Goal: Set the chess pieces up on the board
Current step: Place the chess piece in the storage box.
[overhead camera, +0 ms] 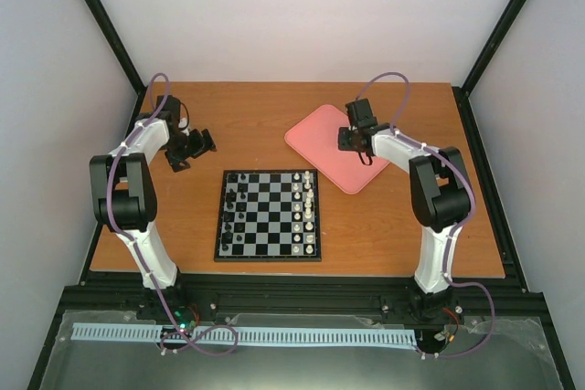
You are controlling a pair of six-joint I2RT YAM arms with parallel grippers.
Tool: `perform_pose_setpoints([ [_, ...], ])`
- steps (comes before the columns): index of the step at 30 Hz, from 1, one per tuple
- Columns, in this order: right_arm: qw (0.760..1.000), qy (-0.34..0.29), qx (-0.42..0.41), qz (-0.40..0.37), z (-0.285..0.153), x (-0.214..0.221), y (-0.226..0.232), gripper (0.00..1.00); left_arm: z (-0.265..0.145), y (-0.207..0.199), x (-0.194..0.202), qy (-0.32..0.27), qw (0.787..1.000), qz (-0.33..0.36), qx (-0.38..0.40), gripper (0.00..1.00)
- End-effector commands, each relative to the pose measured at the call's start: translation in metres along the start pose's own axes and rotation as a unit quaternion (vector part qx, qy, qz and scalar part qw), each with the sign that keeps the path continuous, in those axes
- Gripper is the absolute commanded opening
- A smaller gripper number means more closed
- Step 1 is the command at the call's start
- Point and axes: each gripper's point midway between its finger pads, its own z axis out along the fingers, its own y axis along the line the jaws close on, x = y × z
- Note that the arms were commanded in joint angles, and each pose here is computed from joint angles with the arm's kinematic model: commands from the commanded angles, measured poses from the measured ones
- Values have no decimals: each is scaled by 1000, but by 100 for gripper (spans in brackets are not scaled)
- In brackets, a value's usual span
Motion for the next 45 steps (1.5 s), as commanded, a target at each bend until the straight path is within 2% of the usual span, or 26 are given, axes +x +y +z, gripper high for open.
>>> perform_pose_setpoints([
  [1,995,-96,34,5,-5,-29,-5,3,-9,-7,-6,-14,1000,6,12,100],
  [10,989,-120,82,25,29,-9,-16,3,-3,-4,-6,-7,1000,5,5,100],
  [15,991,-94,88,46,42,4,-13,3,-1,-2,-7,-5,1000,5,2,100],
  [20,991,-85,83,57,41,13,-10,21,1,-2,-6,-4,1000,6,0,100],
  [26,995,-78,44,33,27,4,8,47,-1,-4,-7,-6,1000,8,1,100],
  [31,998,-48,31,22,2,-13,19,58,-4,-5,-7,-8,1000,9,4,100],
  [34,999,-41,21,5,-16,-33,27,69,-7,-8,-8,-12,1000,10,8,100],
  [38,1000,22,-1,2,-20,-38,35,68,-10,-10,-9,-14,1000,9,14,100],
  [45,996,73,-26,39,-20,-14,32,51,-12,-10,-6,-16,1000,11,15,100],
])
